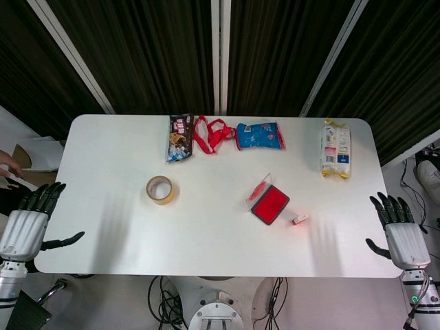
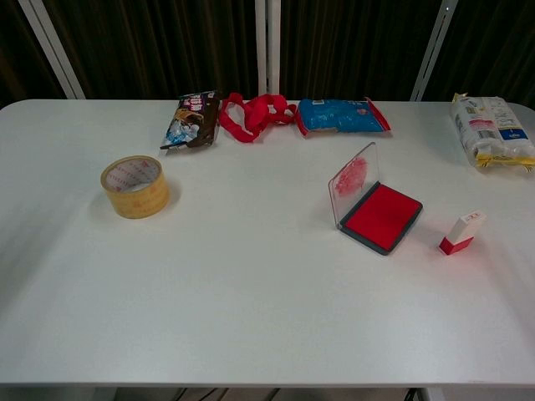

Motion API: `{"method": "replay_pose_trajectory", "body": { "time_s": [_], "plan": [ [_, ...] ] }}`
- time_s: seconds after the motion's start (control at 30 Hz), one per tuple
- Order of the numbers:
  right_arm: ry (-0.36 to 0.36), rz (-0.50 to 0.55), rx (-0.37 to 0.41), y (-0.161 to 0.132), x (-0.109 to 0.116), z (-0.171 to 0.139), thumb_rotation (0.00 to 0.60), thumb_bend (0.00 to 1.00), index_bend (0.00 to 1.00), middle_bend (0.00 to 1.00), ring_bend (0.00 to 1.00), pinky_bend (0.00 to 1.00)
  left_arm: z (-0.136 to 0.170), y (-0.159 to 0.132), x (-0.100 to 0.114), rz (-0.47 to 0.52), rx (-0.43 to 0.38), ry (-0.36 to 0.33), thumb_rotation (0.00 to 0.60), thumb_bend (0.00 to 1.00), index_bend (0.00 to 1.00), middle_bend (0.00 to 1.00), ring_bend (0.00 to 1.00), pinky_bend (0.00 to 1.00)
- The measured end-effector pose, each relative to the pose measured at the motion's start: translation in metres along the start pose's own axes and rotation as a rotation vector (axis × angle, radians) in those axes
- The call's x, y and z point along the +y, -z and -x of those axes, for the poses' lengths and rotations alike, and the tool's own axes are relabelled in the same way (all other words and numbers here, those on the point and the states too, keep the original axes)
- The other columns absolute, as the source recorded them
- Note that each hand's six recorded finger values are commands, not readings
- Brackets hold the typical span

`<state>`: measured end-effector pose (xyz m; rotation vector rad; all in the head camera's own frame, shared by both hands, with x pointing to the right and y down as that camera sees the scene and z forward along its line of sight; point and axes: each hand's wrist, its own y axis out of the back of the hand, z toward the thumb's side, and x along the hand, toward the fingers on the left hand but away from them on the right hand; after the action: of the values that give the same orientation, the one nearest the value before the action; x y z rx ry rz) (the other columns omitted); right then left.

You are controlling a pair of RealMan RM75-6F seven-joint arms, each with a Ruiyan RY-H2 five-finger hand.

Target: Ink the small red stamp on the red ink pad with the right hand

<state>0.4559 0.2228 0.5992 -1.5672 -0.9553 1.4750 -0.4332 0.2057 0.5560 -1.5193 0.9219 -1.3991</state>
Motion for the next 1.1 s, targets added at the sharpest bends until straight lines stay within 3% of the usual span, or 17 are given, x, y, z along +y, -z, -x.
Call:
{"method": "replay_pose_trajectory", "body": {
  "time_s": [0.37,0.97,1.0,1.1],
  "plan": [
    [-0.004,-0.004,-0.005,0.001,0.001,0.004,0.6,0.09,0.0,0.0,0.0,0.0,0.0,-0.003,0.0,0.015,-0.015,-0.011,0.194,0.0,0.04,0.08,0.09,0.19],
    [-0.017,-0.066,0.065,-0.018,0.002,0.021,0.6,0.1,0.0,0.0,0.02,0.02,-0.003,0.004,-0.004,0.038,-0.013,-0.024,0.287,0.0,0.04,0.08,0.09,0.19],
    [-0.018,-0.077,0.072,-0.02,0.002,0.023,0.6,0.1,0.0,0.01,0.07,0.1,-0.003,0.005,-0.004,0.039,-0.013,-0.024,0.288,0.0,0.04,0.08,0.09,0.19],
    [-0.018,-0.099,0.098,-0.029,0.003,0.031,0.6,0.11,0.0,0.14,0.43,0.64,-0.002,0.006,-0.005,0.043,-0.012,-0.022,0.286,0.0,0.04,0.08,0.09,0.19]
  ]
}}
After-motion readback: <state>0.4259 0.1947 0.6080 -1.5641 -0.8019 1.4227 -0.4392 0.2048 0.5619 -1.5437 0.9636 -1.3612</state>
